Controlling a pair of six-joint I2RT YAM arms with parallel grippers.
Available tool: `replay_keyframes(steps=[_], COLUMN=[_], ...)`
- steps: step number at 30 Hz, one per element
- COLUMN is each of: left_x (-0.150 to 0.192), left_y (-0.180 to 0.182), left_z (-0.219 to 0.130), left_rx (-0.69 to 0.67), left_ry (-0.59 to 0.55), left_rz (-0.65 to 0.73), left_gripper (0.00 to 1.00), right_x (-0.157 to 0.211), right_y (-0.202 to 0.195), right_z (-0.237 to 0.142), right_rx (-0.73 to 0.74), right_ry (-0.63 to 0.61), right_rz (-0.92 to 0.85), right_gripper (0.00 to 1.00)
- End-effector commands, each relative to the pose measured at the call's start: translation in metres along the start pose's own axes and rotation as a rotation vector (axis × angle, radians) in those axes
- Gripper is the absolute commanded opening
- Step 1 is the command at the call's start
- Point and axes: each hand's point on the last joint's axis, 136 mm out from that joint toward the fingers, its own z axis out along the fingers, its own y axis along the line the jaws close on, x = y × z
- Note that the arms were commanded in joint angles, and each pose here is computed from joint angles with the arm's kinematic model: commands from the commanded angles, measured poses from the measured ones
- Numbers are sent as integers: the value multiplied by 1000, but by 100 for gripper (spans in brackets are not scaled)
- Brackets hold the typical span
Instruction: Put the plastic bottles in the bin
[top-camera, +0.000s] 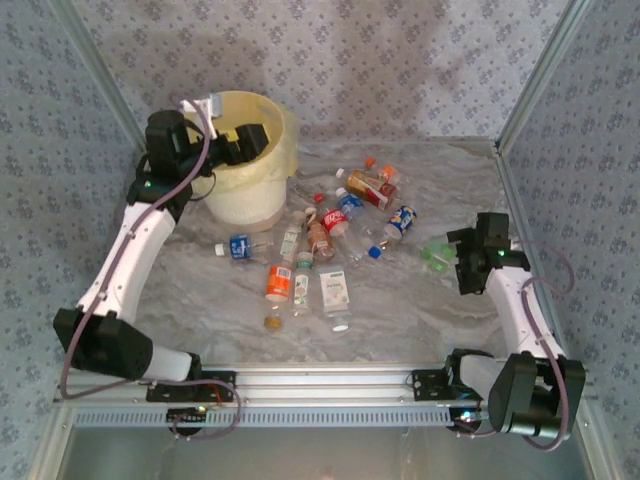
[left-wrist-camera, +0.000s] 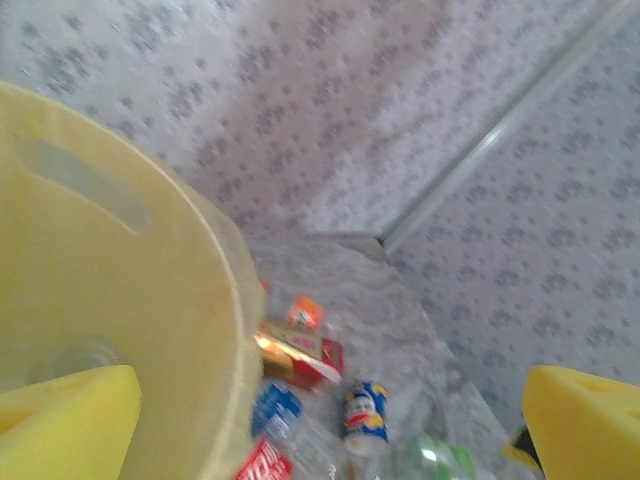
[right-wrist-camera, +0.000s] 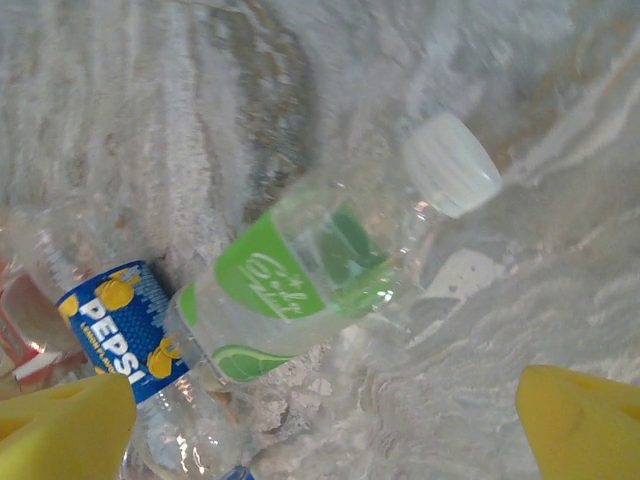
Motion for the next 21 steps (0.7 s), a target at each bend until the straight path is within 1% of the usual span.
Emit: replay_keyframes(steps=[1, 6, 9, 11, 16, 21], left_x=[22, 65, 81, 87, 100, 107], left_y=[-41, -80, -88, -87, -68, -56], left_z=[-9, -28, -36, -37, -35, -36], left_rx=[166, 221, 217, 216, 141, 90], left_ry=[19, 94, 109, 108, 113, 136], left_rz=[45, 185, 231, 223, 186, 191], left_gripper=[98, 98, 98, 98, 98, 98], right_x=[8, 6, 3, 0, -9, -19], right_y=[0, 10, 17, 17, 20, 18], right_z=[11, 24, 36, 45, 65, 76], right_rx=[0, 6, 27, 60, 85, 119], right_ry=[83, 107, 120, 118, 93, 57], right_rz=[234, 325, 345, 368, 434, 461], right_gripper=[100, 100, 100, 100, 100, 99])
